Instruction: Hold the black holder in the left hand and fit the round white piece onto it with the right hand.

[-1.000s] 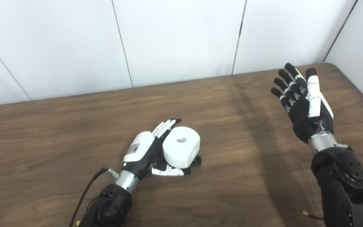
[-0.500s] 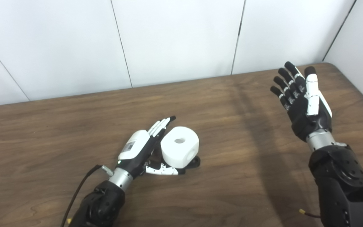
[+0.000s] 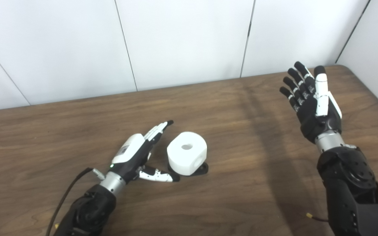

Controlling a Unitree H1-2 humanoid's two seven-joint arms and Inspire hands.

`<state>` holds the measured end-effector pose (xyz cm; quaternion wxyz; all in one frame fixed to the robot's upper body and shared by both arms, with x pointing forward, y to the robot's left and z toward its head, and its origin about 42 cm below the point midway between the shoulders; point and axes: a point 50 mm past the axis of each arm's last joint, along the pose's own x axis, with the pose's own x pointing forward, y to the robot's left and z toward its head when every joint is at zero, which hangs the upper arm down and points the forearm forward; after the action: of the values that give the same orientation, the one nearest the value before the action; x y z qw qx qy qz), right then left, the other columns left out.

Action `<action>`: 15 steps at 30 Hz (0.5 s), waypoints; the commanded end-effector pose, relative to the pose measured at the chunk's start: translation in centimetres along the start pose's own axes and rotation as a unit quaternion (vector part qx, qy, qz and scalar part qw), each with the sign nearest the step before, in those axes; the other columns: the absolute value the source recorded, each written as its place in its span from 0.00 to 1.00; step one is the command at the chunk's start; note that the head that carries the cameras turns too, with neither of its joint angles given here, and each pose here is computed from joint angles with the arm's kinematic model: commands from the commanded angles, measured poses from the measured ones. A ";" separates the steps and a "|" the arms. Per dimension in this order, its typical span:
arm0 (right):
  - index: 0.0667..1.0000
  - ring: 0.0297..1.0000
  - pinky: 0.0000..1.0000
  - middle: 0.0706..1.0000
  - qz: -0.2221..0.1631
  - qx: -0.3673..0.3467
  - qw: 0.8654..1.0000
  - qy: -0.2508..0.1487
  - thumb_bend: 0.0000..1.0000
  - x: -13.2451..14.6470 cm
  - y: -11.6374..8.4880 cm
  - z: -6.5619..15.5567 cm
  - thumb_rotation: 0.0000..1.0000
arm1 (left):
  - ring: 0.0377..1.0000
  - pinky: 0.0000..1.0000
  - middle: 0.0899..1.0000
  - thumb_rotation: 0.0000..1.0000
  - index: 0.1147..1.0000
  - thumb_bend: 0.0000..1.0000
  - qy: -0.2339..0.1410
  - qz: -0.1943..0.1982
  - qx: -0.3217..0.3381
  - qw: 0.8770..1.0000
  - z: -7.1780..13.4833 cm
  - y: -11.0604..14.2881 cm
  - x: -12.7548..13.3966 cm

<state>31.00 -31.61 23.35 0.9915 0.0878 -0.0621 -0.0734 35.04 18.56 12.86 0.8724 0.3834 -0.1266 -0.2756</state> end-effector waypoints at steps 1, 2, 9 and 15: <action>0.94 0.94 0.91 0.95 0.012 -0.003 0.999 -0.037 0.28 0.6 0.6 1.5 0.99 | 0.98 0.95 0.98 0.27 1.00 1.00 0.054 -0.053 -0.006 0.997 -2.8 -1.1 -1.9; 0.94 0.94 0.91 0.95 0.011 -0.002 0.999 -0.036 0.28 0.6 0.6 1.5 1.00 | 0.98 0.95 0.98 0.29 1.00 1.00 0.054 -0.056 -0.007 0.997 -2.9 -0.9 -2.0; 0.94 0.94 0.90 0.94 0.009 -0.003 0.999 -0.037 0.28 0.7 0.8 1.2 0.96 | 0.96 0.95 0.99 0.36 1.00 1.00 0.044 -0.055 -0.039 0.997 -3.7 0.7 -2.7; 0.94 0.93 0.90 0.94 0.008 -0.001 0.999 -0.036 0.28 0.8 0.8 0.9 0.95 | 0.96 0.94 0.98 0.32 0.99 1.00 0.049 -0.044 -0.056 0.996 -4.7 2.2 -3.6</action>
<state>31.26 -31.34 22.73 0.9919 0.0859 -0.0524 -0.0771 35.78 22.43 13.22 0.8918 0.3326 -0.1088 -0.2867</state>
